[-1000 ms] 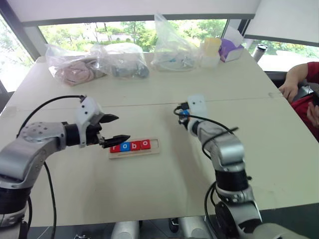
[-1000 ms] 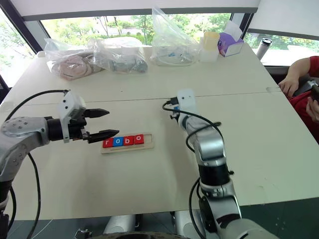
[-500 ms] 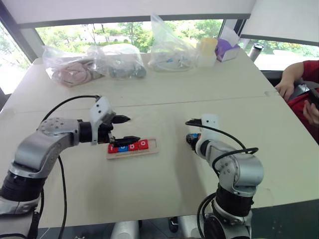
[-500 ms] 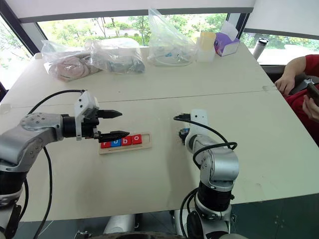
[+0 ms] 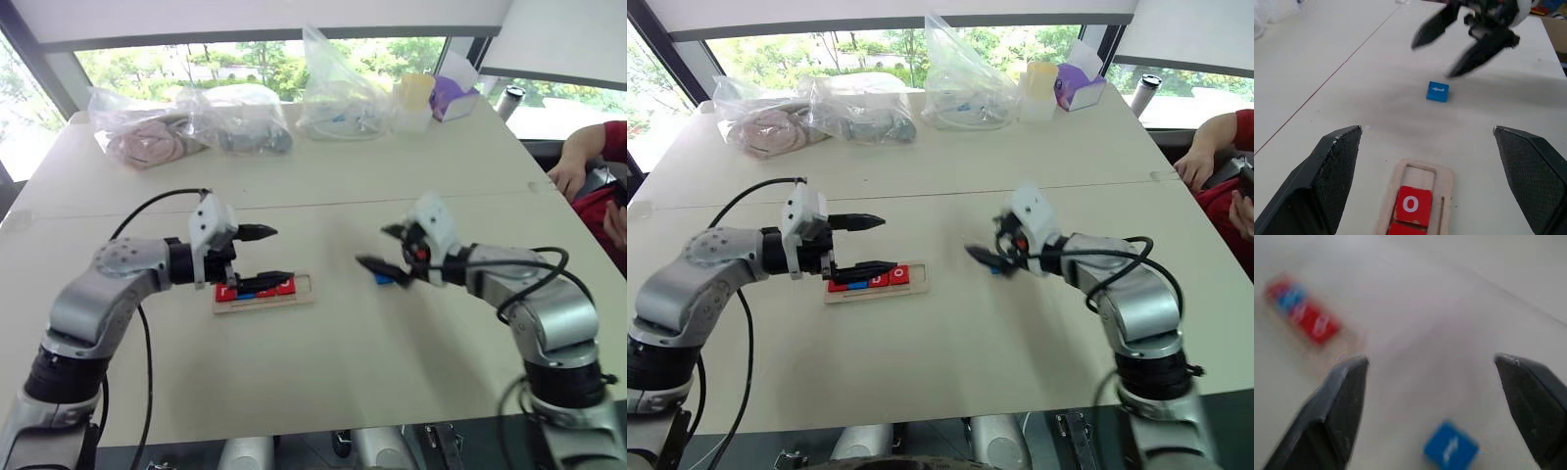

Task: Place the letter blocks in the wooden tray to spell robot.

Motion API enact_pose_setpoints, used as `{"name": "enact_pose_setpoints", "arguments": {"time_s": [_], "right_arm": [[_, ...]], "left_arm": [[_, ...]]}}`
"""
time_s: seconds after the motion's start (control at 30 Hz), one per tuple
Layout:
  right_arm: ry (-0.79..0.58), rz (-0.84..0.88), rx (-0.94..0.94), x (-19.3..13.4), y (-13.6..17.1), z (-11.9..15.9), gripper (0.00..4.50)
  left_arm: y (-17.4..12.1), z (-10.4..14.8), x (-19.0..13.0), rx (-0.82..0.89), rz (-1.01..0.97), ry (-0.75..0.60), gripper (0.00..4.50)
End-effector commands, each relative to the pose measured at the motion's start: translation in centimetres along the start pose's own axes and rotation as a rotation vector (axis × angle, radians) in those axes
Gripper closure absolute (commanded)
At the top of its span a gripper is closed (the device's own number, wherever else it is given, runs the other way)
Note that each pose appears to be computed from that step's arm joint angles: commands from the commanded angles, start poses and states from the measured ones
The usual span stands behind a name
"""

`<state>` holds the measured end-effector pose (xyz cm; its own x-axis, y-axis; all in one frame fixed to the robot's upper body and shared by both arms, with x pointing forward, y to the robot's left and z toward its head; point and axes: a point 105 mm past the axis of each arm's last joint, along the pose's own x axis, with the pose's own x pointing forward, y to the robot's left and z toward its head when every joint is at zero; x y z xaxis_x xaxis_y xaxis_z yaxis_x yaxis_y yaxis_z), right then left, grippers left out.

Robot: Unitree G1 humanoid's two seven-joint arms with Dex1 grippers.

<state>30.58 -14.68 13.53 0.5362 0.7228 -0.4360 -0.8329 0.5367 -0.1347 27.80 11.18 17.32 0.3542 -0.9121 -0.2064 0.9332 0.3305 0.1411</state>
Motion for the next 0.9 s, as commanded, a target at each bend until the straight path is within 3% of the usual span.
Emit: {"name": "enact_pose_setpoints", "arguments": {"time_s": [0.03, 0.3, 0.5, 0.6, 0.73, 0.77, 0.9], "right_arm": [[-0.009, 0.117, -0.144, -0.1, -1.0, -0.9, 0.32], [0.003, 0.227, -0.291, 0.8, -2.9, -2.1, 0.32], [0.068, 0.275, -0.390, 1.7, -4.0, -4.0, 0.32], [0.071, 0.297, -0.405, 1.9, -4.2, -4.3, 1.15], [0.045, 0.308, -0.399, 2.1, -4.1, -4.0, 3.09], [0.035, 0.305, -0.395, 2.2, -4.1, -3.8, 3.36], [-0.077, 0.297, -0.278, 3.3, -3.6, -0.6, 3.35]], "left_arm": [[-1.9, 0.3, 0.9, 0.077, -0.033, 0.000, 0.00], [-2.8, -0.9, 0.5, 0.107, 0.028, 0.033, 0.00], [-3.5, -3.5, -0.9, 0.063, 0.031, 0.127, 0.00], [-3.7, -3.9, -1.5, 0.043, 0.048, 0.146, 0.00], [-2.6, -3.9, -2.9, 0.048, 0.125, 0.148, 0.00], [-1.9, -3.6, -3.2, 0.063, 0.162, 0.132, 0.00], [-0.2, -2.8, -5.1, 0.040, 0.258, 0.087, 0.00]]}}
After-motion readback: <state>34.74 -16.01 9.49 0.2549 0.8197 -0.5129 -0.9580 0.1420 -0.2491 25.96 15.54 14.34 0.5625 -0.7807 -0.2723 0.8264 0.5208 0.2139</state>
